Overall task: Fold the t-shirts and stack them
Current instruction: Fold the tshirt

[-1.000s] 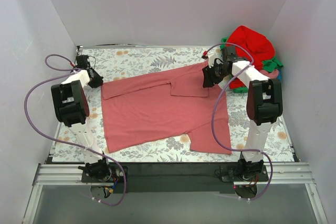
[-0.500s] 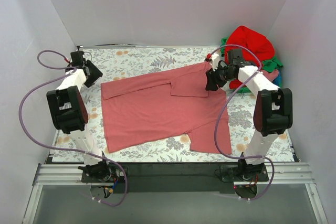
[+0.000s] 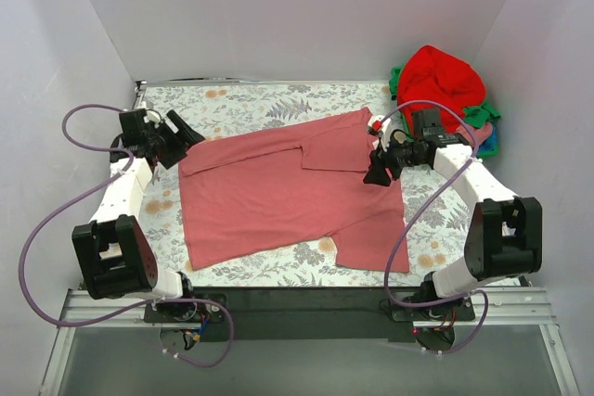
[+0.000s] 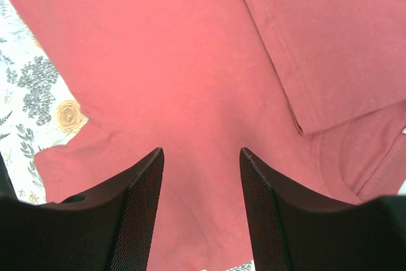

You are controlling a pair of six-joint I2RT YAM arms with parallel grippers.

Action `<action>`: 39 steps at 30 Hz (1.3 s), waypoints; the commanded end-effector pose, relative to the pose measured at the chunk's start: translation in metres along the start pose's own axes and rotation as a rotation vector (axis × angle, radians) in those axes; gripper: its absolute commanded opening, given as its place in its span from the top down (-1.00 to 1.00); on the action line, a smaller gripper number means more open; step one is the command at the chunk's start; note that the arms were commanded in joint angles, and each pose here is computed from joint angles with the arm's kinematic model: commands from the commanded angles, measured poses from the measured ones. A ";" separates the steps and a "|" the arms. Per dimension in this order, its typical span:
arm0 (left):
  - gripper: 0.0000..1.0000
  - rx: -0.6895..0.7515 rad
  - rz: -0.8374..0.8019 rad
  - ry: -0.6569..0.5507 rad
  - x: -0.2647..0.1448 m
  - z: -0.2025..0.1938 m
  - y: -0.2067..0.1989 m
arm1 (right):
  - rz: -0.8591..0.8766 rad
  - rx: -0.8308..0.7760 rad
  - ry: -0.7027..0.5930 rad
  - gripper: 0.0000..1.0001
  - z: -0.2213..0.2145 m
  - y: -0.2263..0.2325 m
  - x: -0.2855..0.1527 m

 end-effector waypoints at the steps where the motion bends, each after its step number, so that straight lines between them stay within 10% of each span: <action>1: -0.50 0.049 -0.139 0.080 -0.014 -0.019 -0.028 | 0.065 -0.066 -0.053 -0.17 0.000 0.014 -0.006; 21: -0.48 0.101 -0.156 0.548 -0.072 -0.170 -0.078 | 0.110 -0.082 -0.090 -0.19 -0.013 0.025 -0.010; 39: -0.41 -0.102 0.353 0.519 -0.078 -0.201 -0.067 | 0.095 -0.058 -0.084 -0.18 -0.012 0.024 -0.011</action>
Point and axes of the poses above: each gripper's point midway between its finger pads, its own x axis out along the fingers, its own y axis along the line the jaws close on, z = x × y, the point moved 9 cm from there along -x, back along the fingers, and after that the axes turned 14 degrees about x, right-handed, at the moved point
